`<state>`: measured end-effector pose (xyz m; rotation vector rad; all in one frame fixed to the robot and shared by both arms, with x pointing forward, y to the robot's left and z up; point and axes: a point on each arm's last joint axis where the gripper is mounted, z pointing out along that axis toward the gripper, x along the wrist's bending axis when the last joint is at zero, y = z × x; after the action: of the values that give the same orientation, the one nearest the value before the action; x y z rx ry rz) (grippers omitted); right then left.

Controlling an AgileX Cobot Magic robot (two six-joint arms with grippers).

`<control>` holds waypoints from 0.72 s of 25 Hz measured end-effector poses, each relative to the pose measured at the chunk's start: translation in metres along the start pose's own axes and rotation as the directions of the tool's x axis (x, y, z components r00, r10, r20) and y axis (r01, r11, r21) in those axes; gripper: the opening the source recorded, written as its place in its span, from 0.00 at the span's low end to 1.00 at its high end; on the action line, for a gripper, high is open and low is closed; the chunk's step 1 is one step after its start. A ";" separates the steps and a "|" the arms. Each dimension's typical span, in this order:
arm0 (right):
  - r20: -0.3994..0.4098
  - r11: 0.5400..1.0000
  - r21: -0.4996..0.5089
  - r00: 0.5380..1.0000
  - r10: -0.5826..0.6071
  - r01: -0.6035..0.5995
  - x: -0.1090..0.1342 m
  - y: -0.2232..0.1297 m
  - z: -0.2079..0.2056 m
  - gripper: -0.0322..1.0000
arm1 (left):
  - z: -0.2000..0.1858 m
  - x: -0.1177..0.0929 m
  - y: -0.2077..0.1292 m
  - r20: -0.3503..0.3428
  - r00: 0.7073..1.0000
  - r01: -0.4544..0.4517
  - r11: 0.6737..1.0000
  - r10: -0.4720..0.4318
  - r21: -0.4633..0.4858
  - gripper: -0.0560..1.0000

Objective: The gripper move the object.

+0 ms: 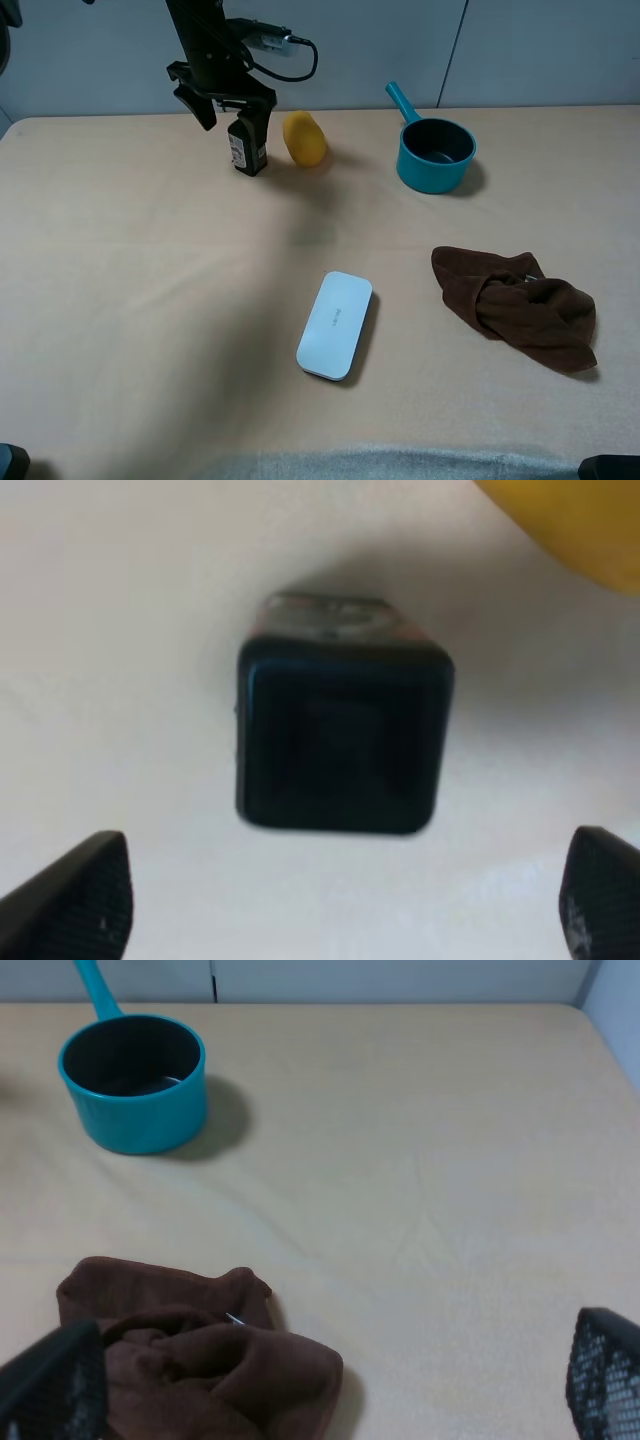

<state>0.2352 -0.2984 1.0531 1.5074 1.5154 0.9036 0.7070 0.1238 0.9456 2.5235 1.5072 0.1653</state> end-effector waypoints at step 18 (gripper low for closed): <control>0.000 1.000 0.000 1.000 0.000 0.000 0.000 0.000 0.000 0.70 | -0.102 -0.003 0.002 -0.025 1.000 -0.009 0.984 0.005 -0.177 0.91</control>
<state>0.2352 -0.2984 1.0531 1.5074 1.5154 0.9036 0.6870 0.1313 1.0453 2.3954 1.4245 0.3174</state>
